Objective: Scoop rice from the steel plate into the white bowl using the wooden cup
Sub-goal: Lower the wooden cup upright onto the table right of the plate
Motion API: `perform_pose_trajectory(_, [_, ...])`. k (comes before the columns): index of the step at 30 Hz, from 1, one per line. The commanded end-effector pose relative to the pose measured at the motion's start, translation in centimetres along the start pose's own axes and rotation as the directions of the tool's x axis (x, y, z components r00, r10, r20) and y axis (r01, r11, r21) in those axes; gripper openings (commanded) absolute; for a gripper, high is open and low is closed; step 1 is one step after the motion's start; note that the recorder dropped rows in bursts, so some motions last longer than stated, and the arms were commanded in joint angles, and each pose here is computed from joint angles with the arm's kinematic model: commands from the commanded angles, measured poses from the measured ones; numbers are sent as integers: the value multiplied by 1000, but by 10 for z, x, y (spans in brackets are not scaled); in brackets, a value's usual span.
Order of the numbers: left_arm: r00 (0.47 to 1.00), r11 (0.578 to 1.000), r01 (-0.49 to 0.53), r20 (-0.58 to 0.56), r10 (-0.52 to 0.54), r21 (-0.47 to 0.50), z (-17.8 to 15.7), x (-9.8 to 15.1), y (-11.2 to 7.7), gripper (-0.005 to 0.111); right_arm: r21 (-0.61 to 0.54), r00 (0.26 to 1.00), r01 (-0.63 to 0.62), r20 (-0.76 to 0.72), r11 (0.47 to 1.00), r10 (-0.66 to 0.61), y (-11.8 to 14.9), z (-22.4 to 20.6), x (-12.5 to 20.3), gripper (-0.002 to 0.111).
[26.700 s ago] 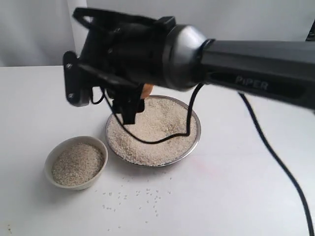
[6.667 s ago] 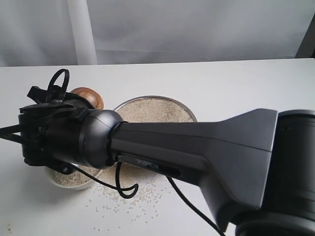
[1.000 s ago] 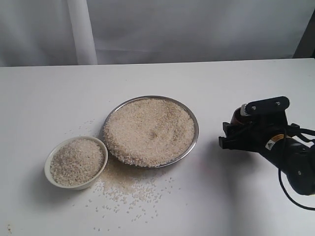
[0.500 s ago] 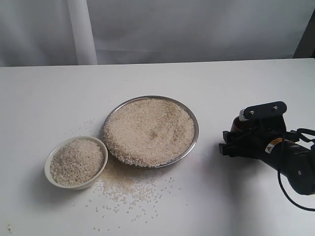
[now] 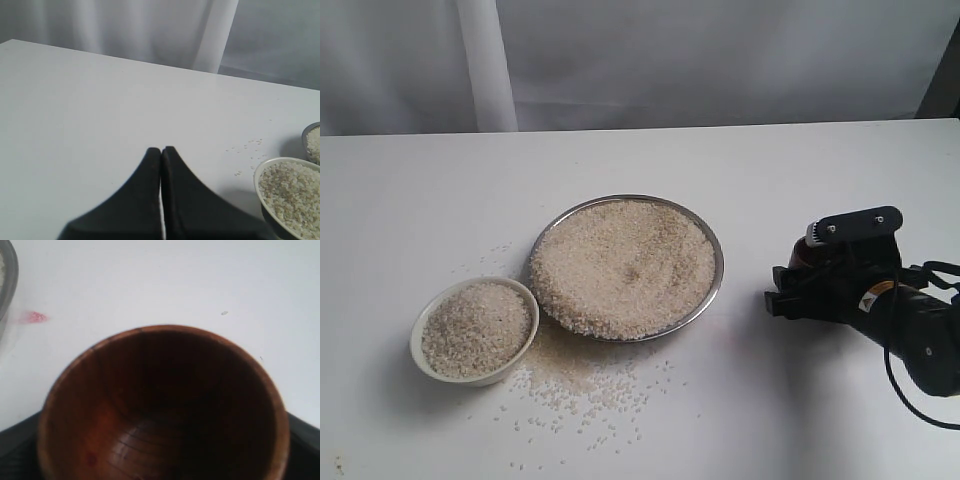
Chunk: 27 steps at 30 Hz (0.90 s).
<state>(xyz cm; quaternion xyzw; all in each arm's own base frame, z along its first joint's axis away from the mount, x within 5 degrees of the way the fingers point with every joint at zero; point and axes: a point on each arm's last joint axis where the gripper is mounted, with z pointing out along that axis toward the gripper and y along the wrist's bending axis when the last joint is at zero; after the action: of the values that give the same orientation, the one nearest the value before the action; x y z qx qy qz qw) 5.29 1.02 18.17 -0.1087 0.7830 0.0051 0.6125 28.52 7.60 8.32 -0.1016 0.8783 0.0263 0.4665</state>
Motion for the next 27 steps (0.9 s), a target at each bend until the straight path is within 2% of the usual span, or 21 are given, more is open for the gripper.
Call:
perform_pose_trajectory(1, [1000, 1000, 6, 7, -6, 11, 0, -2, -1, 0, -4, 1000, 22, -12, 1000, -22, 0, -1, 2, 67])
perform_pose_trajectory(2, [1000, 1000, 6, 7, -6, 11, 0, -2, -1, 0, -4, 999, 37, -12, 999, -37, 0, -1, 2, 72])
perform_pose_trajectory(5, [1000, 1000, 6, 7, -6, 11, 0, -2, -1, 0, -3, 999, 35, -12, 999, -35, 0, -1, 2, 75])
perform_pose_trajectory(15, [1000, 1000, 6, 7, -6, 11, 0, -2, -1, 0, 1, 999, 32, -7, 1000, -32, -1, -2, 2, 79])
perform_pose_trajectory(18, [1000, 1000, 6, 7, -6, 11, 0, -2, -1, 0, -1, 999, 37, -5, 999, -37, 0, -2, 1, 94])
perform_pose_trajectory(20, [1000, 1000, 6, 7, -6, 11, 0, -2, -1, 0, 2, 999, 33, 2, 999, -33, -1, -3, 0, 98])
perform_pose_trajectory(27, [1000, 1000, 6, 7, -6, 11, 0, -2, -1, 0, 1, 996, 17, 92, 1000, -17, -2, -18, -26, 98])
